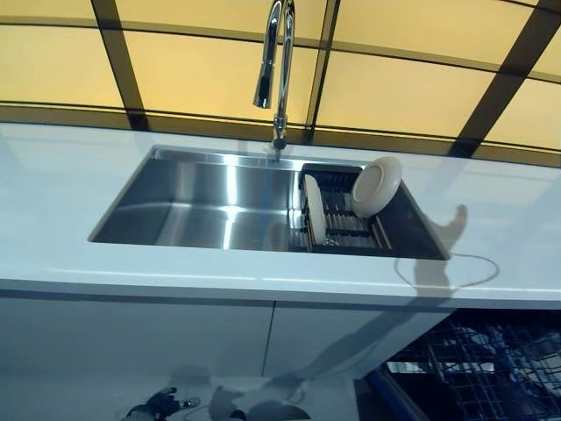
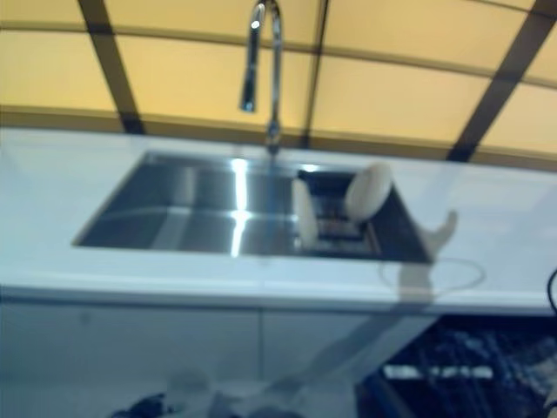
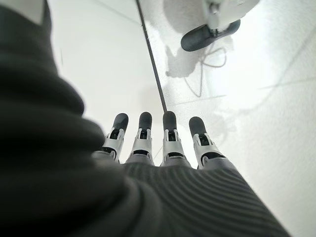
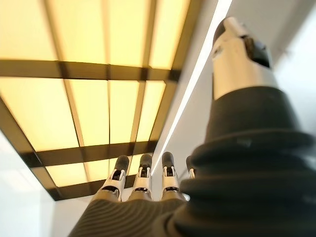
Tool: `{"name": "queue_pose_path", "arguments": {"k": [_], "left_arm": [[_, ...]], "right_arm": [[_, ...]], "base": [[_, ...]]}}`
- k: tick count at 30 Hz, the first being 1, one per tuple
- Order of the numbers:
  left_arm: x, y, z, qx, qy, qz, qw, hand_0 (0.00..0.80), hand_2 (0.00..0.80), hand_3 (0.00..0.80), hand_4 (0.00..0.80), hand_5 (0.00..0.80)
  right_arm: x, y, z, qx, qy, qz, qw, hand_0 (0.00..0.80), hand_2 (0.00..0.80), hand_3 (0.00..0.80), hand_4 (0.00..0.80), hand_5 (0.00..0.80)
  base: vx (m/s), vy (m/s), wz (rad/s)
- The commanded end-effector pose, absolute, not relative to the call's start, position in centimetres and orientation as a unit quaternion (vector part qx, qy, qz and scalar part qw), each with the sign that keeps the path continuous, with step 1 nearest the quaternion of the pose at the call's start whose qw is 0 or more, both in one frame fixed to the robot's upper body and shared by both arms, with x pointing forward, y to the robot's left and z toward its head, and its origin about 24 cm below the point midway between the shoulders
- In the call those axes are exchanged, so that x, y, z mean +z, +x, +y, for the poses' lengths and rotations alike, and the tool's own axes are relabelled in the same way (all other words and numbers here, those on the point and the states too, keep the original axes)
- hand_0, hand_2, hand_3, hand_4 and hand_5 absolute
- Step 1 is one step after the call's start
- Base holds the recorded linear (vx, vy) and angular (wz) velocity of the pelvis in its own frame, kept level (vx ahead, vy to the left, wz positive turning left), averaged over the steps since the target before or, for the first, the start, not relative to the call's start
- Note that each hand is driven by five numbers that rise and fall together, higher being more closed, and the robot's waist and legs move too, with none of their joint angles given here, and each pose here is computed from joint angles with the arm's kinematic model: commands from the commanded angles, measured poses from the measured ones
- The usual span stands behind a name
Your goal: Take plates into dishwasher
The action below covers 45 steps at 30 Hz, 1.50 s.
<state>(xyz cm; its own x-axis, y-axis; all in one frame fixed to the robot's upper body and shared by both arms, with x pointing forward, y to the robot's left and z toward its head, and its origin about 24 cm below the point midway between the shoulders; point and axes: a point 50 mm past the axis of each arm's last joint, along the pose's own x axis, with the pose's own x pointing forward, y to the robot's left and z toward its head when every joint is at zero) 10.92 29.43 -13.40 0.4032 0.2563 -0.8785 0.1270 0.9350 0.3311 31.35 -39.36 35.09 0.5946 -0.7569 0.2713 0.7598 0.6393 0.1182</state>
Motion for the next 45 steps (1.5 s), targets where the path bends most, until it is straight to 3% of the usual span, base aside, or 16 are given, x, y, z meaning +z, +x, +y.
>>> {"name": "queue_pose_path", "arguments": {"k": [1, 11, 23, 45], "left_arm": [[-12.9, 11.0, 30.6, 0.052, 0.179, 0.552, 0.813, 0.000, 0.000, 0.000, 0.000, 0.000], [-13.7, 11.8, 27.6, -0.034, 0.191, 0.538, 0.820, 0.000, 0.000, 0.000, 0.000, 0.000], [-14.3, 10.0, 27.9, -0.038, 0.170, 0.583, 0.794, 0.000, 0.000, 0.000, 0.000, 0.000], [-12.8, 14.8, 27.7, 0.018, 0.153, 0.527, 0.836, 0.000, 0.000, 0.000, 0.000, 0.000]], "right_arm": [[38.6, 31.4, -37.7, -0.366, -0.069, -0.152, 0.915, 0.000, 0.000, 0.000, 0.000, 0.000], [37.1, 34.2, -35.5, -0.285, -0.097, -0.066, 0.951, 0.000, 0.000, 0.000, 0.000, 0.000], [34.4, 36.7, -31.9, -0.206, -0.128, 0.016, 0.970, 0.000, 0.000, 0.000, 0.000, 0.000], [33.7, 37.9, -27.9, -0.143, -0.065, -0.008, 0.988, 0.000, 0.000, 0.000, 0.000, 0.000]], "base": [[0.088, -0.117, 0.20], [0.139, -0.022, 0.20], [0.113, 0.053, 0.02], [-0.041, -0.004, 0.00]]}}
